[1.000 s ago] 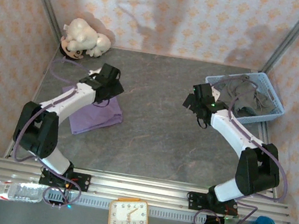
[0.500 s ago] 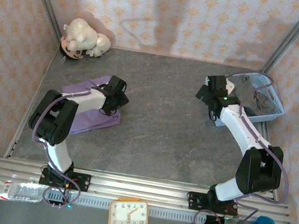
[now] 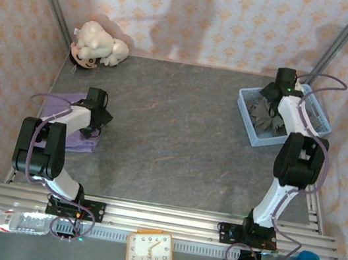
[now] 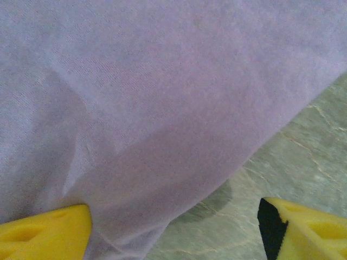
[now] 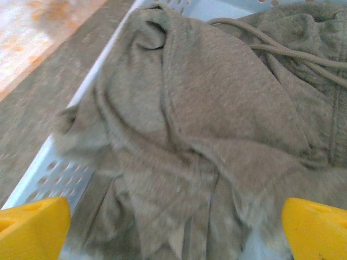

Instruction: Fold and stack the mixed laundry pile

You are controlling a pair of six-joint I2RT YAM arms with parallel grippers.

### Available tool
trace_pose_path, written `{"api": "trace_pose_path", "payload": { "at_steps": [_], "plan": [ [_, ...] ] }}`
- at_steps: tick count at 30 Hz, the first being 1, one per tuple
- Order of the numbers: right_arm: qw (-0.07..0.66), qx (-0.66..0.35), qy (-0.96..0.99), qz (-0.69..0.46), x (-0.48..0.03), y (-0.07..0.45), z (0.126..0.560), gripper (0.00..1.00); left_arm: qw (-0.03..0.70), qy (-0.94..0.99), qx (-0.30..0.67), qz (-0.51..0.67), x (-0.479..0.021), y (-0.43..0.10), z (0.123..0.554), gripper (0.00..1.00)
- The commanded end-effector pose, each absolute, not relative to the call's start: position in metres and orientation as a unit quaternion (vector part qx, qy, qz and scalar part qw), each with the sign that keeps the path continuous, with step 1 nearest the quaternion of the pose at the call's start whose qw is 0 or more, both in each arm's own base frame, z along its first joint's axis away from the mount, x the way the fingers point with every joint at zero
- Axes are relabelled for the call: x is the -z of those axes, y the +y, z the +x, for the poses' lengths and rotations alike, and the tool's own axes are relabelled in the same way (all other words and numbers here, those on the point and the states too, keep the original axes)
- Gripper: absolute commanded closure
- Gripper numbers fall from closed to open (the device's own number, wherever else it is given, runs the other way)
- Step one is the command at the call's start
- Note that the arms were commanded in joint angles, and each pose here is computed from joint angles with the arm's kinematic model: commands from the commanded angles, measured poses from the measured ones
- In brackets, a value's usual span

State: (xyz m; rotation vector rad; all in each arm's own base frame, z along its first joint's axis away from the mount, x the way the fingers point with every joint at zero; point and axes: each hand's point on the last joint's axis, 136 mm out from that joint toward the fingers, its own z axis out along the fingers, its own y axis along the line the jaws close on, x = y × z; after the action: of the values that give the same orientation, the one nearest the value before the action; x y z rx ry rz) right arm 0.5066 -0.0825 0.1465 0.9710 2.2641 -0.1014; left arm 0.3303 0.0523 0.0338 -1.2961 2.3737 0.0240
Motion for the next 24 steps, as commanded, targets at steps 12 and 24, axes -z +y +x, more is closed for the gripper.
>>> {"api": "trace_pose_path", "payload": {
  "at_steps": [12, 24],
  "plan": [
    [0.231, 0.132, 0.882, 0.389, -0.076, -0.116, 0.491, 0.30, 0.322, 0.879, 0.113, -0.333, -0.123, -0.024, 0.362, 0.00],
    [0.383, 0.066, 0.849, 0.359, -0.222, -0.110, 0.511, 1.00, 0.345, 0.866, 0.207, -0.297, -0.140, -0.082, 0.378, 0.00]
  ]
}}
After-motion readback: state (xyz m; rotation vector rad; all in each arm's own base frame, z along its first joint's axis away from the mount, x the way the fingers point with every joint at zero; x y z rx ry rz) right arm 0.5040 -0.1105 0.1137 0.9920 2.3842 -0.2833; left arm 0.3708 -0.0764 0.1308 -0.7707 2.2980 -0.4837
